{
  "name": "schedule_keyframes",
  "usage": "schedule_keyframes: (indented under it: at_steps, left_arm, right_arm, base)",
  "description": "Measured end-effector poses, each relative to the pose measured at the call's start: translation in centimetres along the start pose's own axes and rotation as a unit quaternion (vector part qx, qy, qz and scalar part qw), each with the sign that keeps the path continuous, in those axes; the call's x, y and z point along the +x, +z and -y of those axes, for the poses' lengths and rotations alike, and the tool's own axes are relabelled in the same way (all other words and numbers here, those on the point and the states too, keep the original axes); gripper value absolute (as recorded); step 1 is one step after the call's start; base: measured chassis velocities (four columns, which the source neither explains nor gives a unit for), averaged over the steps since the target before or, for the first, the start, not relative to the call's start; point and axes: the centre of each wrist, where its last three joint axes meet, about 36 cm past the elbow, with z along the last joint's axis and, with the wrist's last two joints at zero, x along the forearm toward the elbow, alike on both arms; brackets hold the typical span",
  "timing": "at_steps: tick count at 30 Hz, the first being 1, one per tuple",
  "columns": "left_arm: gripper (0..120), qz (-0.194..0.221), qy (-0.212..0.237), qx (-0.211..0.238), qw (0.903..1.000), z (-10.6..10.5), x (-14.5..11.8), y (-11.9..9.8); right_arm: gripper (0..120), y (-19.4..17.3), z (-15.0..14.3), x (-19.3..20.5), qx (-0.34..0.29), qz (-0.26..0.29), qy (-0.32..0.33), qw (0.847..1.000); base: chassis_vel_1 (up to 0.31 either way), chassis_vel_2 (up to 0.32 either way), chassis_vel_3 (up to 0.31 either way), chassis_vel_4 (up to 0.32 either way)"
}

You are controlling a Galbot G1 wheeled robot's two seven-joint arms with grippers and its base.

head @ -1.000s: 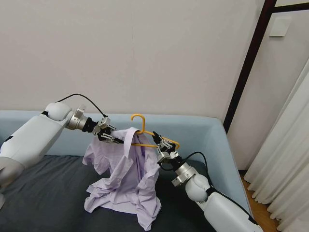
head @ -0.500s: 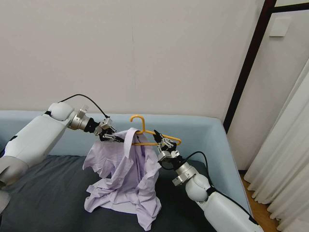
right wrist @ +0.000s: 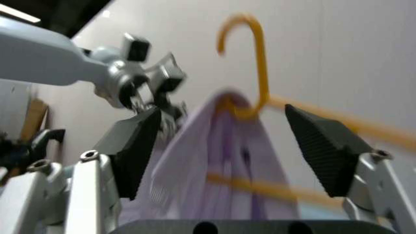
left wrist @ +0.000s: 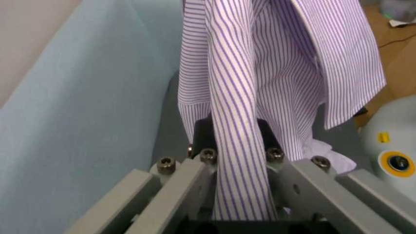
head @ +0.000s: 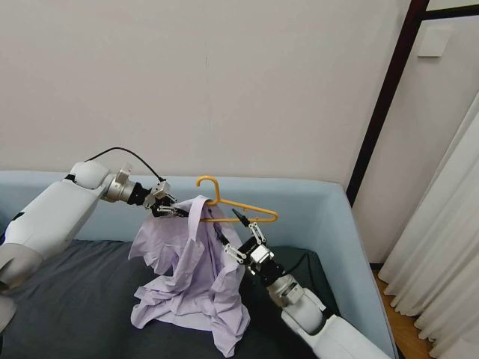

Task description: Pick up the clothes from the sofa and hang them on the clothes hanger.

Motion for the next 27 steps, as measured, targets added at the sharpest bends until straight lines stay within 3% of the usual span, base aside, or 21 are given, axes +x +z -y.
schedule_keyframes:
  at_steps: [2,4,5,7,10,11,13,15,16,18,19,21,27]
  left_arm:
    - [3,0.003,-0.005,-0.004,1.0000,0.0,0.2,-0.3]
    - [3,0.004,-0.008,-0.008,0.9999,0.1,0.4,-0.5]
    - [3,0.004,-0.008,-0.008,0.9999,0.1,0.4,-0.5]
    - [3,0.004,-0.010,-0.009,0.9999,0.2,0.7,-0.5]
    - [3,0.005,-0.013,-0.011,0.9998,0.4,1.1,-0.5]
    - [3,0.005,-0.013,-0.011,0.9998,0.4,1.1,-0.5]
    - [3,0.006,-0.014,-0.012,0.9998,0.6,1.3,-0.4]
    - [3,0.008,-0.014,-0.014,0.9998,0.7,1.3,-0.4]
    - [3,0.008,-0.014,-0.014,0.9998,0.7,1.3,-0.4]
    - [3,0.008,-0.014,-0.015,0.9998,0.8,1.4,-0.4]
    - [2,0.009,-0.015,-0.017,0.9997,1.0,1.6,-0.4]
    - [2,0.008,-0.016,-0.020,0.9996,1.1,1.8,-0.4]
    - [2,0.003,-0.018,-0.022,0.9996,1.6,2.4,-0.3]
  right_arm:
    - [88,0.2,-1.6,1.5,-0.082,-0.058,0.061,0.993]
    - [97,-0.4,-2.8,1.9,-0.161,-0.112,0.123,0.973]
    - [97,-0.4,-2.8,1.9,-0.161,-0.112,0.123,0.973]
    - [100,-1.5,-3.6,1.2,-0.251,-0.155,0.193,0.936]
    - [100,-2.9,-3.2,0.0,-0.359,-0.182,0.248,0.881]
    - [100,-2.9,-3.2,0.0,-0.359,-0.182,0.248,0.881]
    - [100,-3.7,-2.3,-0.3,-0.438,-0.195,0.272,0.834]
    - [100,-3.9,-1.6,-0.5,-0.476,-0.202,0.288,0.806]
    - [100,-3.9,-1.6,-0.5,-0.476,-0.202,0.288,0.806]
    - [100,-4.1,-1.2,-0.7,-0.495,-0.216,0.305,0.784]
    - [100,-4.4,-0.8,-1.2,-0.508,-0.238,0.321,0.763]
    - [100,-4.5,-0.7,-1.8,-0.518,-0.245,0.327,0.751]
    - [100,-4.3,-0.5,-2.9,-0.531,-0.238,0.332,0.742]
  base:
    - [0.000,0.000,0.000,0.000]
    - [0.000,0.000,0.000,0.000]
    - [0.000,0.000,0.000,0.000]
    - [0.000,0.000,0.000,0.000]
    - [0.000,0.000,0.000,0.000]
    - [0.000,0.000,0.000,0.000]
    - [0.000,0.000,0.000,0.000]
    - [0.000,0.000,0.000,0.000]
    - [0.000,0.000,0.000,0.000]
    - [0.000,0.000,0.000,0.000]
    - [0.000,0.000,0.000,0.000]
    - [0.000,0.000,0.000,0.000]
    - [0.000,0.000,0.000,0.000]
